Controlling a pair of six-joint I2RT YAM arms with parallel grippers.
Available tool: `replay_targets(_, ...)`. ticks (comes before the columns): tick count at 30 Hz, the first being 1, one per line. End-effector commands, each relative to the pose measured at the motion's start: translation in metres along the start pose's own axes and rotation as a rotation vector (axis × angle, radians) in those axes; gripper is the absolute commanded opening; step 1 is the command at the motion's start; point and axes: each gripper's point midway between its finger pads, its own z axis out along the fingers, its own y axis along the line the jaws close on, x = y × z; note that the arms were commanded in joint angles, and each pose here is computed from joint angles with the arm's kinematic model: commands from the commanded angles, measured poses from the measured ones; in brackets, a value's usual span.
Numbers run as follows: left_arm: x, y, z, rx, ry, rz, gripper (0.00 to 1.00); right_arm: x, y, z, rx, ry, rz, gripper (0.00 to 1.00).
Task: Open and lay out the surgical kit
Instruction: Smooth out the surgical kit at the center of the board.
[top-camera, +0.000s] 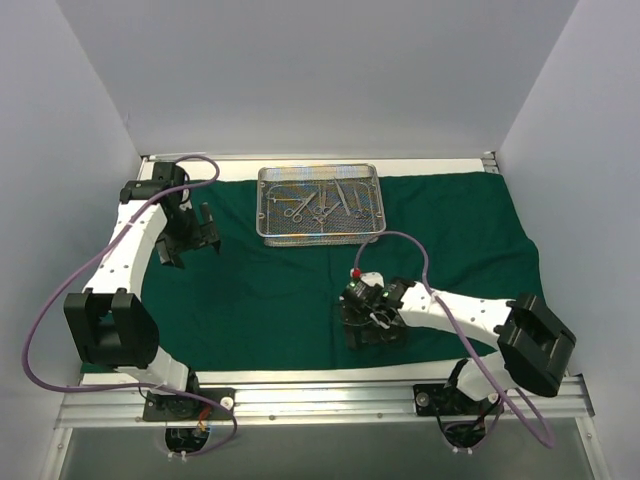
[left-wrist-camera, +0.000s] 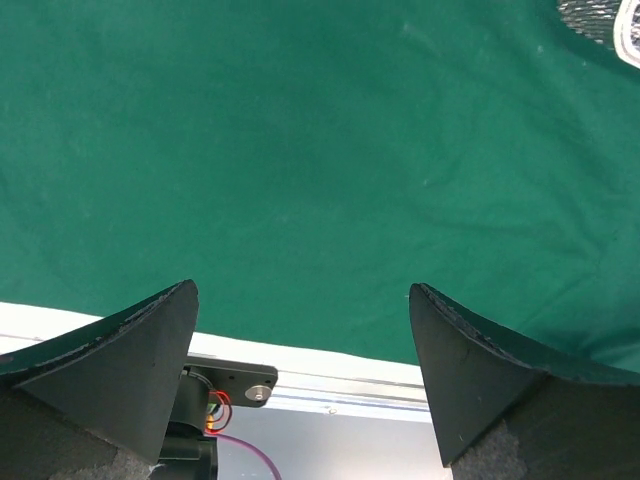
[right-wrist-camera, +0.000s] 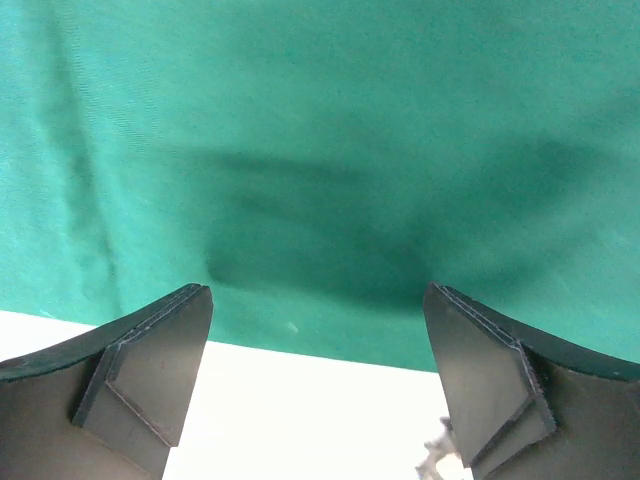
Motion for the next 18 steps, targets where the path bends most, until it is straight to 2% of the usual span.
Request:
replay_targets(1, -0.006, 0.002, -0.007, -0.011, -0.059, -0.012, 0.96, -0.025, -0.003, -0.037, 0.036, -0.053, -0.001, 0.92)
replay_targets(4, -0.009, 0.001, -0.004, -0.009, -0.064, -0.017, 0.96, -0.068, 0.024, -0.048, 0.007, -0.119, -0.029, 0.93)
replay_targets(8, -0.016, -0.002, 0.002, -0.013, -0.059, -0.023, 0.96, -0.104, 0.058, -0.028, 0.008, -0.123, -0.049, 0.93)
replay_targets(11, -0.022, 0.005, 0.011, -0.076, -0.03, -0.031, 0.95, -0.118, 0.076, -0.014, -0.009, -0.118, -0.061, 0.93)
replay_targets(18, -0.035, 0.011, 0.05, -0.152, 0.033, -0.048, 0.95, -0.096, 0.088, 0.025, -0.04, -0.025, -0.081, 0.91)
